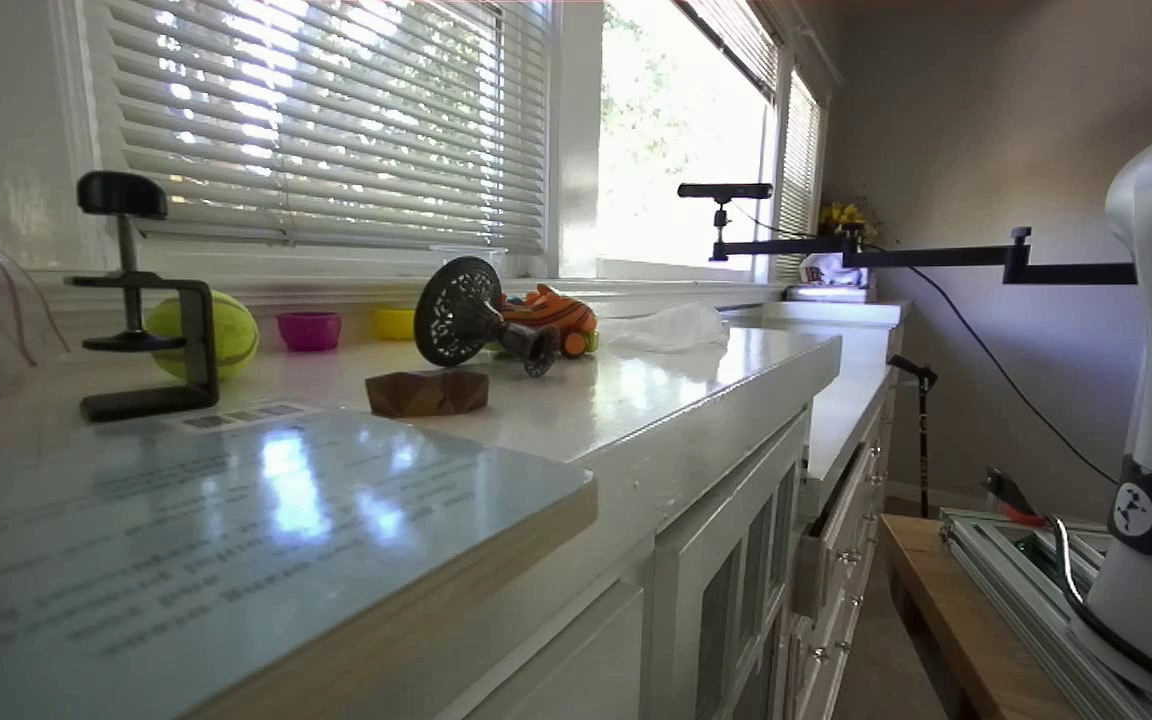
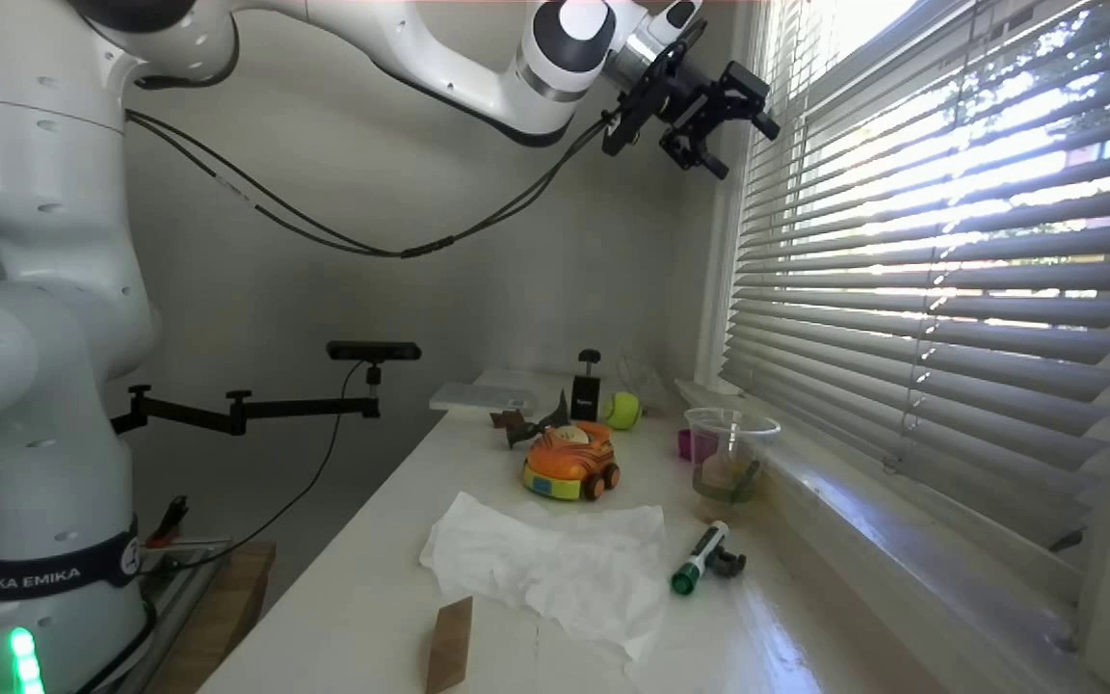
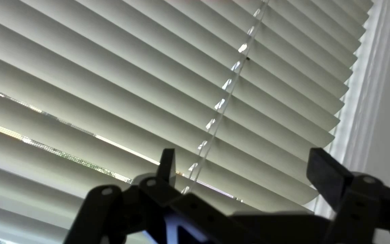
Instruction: Pull up the blinds
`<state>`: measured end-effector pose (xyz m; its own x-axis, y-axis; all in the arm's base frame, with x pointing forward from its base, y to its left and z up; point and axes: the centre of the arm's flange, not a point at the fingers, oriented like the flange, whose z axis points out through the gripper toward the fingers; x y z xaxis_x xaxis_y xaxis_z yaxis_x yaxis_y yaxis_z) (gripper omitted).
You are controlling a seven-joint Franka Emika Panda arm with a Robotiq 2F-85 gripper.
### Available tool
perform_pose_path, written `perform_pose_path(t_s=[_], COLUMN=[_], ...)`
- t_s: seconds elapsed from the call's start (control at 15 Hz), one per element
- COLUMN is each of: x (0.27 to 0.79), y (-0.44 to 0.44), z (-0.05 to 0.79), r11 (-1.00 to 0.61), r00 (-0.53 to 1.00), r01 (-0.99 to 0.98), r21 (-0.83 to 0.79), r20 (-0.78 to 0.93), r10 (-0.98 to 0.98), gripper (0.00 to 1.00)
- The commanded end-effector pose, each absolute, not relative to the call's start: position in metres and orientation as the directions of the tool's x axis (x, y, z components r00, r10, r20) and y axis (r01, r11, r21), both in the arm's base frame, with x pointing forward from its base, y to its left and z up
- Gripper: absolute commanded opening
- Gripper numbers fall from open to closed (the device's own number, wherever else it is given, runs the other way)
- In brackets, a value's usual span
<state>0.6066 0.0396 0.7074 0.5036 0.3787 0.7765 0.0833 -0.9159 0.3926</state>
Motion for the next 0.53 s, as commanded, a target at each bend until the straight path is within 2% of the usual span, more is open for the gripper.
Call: perform_pose_path(t_s=[0.0,0.47], x=[0.607,0.616], y=[0.040,-0.006], z=[0.707,0.714], r11=[-0.916,-0.926], r00=[0.503,0.487], r01=[0.083,0.008], r21=[0.393,0.377], r20=[0.777,0.807], r10=[0.379,0.333], gripper=[1.00,1.00])
